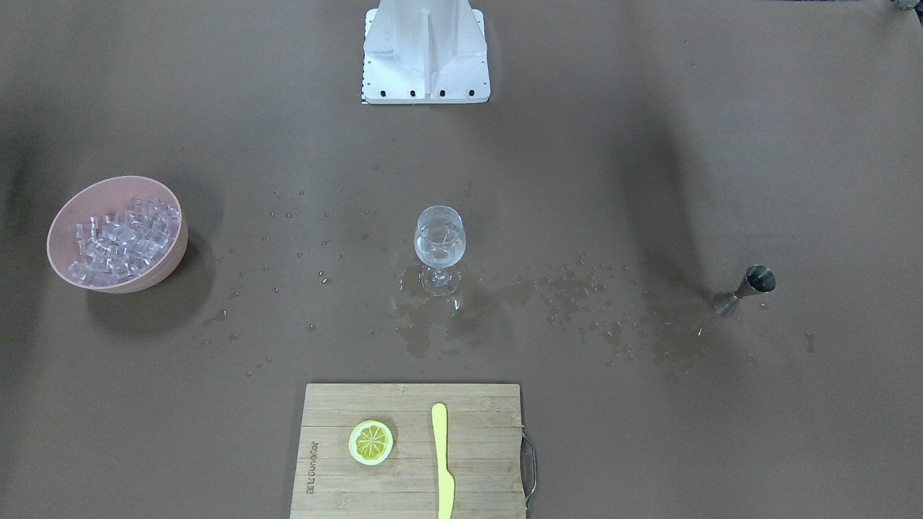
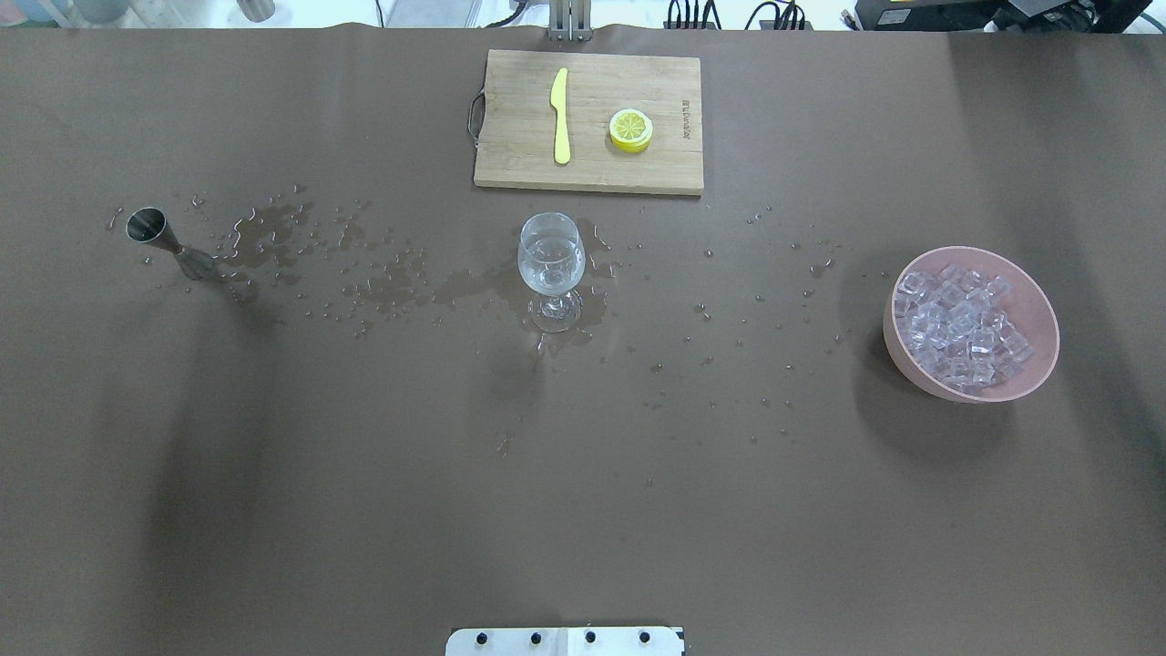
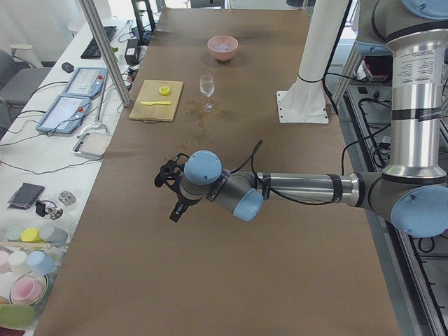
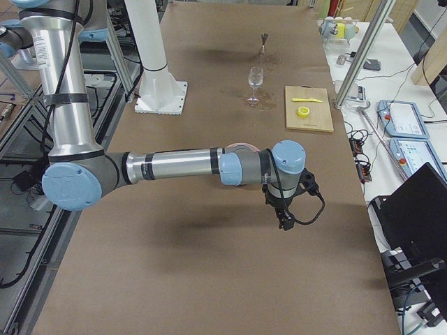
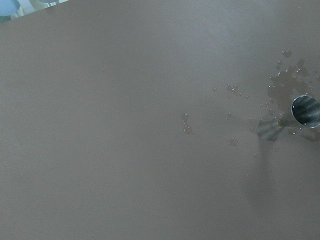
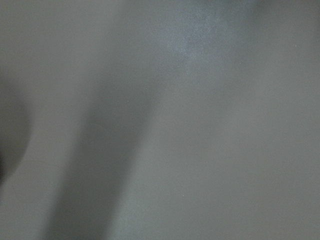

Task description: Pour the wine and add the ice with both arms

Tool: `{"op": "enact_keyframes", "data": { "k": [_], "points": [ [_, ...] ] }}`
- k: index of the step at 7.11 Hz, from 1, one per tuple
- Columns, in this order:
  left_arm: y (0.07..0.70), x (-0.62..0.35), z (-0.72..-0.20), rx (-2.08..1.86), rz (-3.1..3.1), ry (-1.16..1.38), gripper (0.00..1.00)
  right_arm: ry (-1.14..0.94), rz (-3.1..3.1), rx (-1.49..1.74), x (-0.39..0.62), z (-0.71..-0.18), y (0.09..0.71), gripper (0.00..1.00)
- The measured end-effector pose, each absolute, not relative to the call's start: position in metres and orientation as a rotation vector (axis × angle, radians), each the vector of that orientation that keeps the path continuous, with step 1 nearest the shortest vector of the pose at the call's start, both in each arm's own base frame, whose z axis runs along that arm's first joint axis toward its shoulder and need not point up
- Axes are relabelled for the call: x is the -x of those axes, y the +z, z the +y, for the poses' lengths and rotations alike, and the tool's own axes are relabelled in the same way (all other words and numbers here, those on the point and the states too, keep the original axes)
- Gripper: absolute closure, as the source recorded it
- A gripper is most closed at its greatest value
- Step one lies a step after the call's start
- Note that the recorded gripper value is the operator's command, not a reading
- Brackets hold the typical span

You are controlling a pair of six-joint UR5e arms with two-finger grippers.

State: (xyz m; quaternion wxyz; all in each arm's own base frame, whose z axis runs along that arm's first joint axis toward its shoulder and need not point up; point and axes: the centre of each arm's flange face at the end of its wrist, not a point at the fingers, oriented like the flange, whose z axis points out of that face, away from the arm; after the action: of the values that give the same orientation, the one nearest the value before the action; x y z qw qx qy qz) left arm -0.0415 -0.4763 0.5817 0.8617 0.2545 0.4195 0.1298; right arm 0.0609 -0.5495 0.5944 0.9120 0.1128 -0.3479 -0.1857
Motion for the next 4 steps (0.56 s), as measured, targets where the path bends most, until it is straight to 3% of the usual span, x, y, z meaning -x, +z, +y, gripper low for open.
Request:
{"op": "enact_keyframes", "data": {
  "k": [4],
  "points": [
    [0.575,-0.006,-0.474,-0.637,0.897,0.219,0.02,-0.386,-0.725,-0.228,-0.057,-0.55,0.595,0.0]
  ]
}}
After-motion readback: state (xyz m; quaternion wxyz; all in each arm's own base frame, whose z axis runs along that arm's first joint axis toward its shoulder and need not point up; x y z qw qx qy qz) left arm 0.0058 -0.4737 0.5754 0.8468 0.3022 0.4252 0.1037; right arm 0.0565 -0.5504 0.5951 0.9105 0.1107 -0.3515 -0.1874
